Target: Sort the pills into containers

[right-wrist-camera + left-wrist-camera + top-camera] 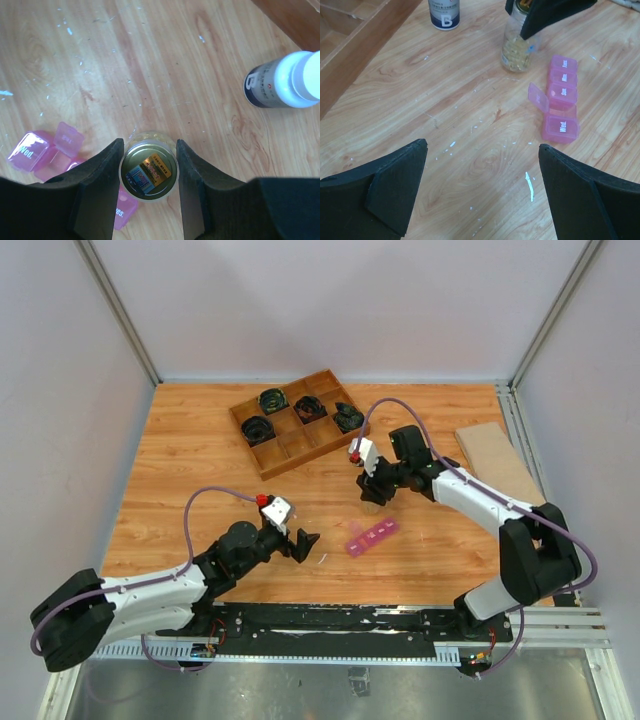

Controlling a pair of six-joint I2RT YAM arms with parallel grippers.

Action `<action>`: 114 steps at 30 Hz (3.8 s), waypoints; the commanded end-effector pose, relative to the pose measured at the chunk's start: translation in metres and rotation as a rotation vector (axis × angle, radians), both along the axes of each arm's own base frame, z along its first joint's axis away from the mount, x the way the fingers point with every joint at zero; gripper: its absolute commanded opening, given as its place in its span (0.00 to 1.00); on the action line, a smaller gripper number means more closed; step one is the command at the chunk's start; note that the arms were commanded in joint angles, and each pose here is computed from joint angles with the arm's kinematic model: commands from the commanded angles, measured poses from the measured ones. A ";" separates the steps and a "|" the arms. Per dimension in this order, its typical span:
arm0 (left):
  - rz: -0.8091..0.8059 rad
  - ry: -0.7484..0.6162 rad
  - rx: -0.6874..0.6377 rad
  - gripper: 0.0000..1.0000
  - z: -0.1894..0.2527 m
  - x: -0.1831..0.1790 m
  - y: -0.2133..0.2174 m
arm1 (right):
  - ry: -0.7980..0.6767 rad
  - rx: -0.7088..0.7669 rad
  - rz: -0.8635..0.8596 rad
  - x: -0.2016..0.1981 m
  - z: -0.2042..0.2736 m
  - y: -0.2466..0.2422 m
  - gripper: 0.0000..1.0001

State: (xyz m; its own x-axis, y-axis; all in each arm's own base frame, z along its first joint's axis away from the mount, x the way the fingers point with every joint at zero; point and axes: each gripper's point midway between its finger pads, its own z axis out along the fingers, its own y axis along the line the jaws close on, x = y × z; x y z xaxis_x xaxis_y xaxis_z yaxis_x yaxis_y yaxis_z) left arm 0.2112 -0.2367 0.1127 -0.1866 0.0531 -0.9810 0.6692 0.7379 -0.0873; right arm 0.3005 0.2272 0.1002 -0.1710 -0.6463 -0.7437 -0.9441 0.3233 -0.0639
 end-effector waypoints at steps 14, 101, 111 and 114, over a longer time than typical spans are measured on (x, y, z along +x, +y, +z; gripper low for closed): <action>-0.019 -0.038 -0.026 0.97 0.015 0.002 -0.007 | 0.083 0.099 0.039 -0.008 0.044 -0.029 0.98; 0.042 0.491 -0.068 0.06 -0.071 -0.072 -0.112 | -0.153 0.389 -0.043 -0.065 0.136 -0.067 0.46; 0.206 0.444 0.039 0.10 -0.089 -0.045 -0.095 | -0.114 0.391 -0.041 -0.065 0.129 -0.066 0.48; 0.220 0.433 0.037 0.10 -0.087 -0.038 -0.092 | -0.106 0.386 -0.037 -0.065 0.126 -0.066 0.48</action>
State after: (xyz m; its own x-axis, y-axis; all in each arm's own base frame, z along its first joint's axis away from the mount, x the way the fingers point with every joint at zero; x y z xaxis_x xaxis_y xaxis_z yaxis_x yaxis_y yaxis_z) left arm 0.1545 -0.3372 0.0212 -0.6237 0.0192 -0.7815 0.4525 0.8241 -0.3408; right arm 0.2304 0.1655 0.2240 -0.0967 -0.3159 -0.9438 -0.9327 0.3598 -0.0249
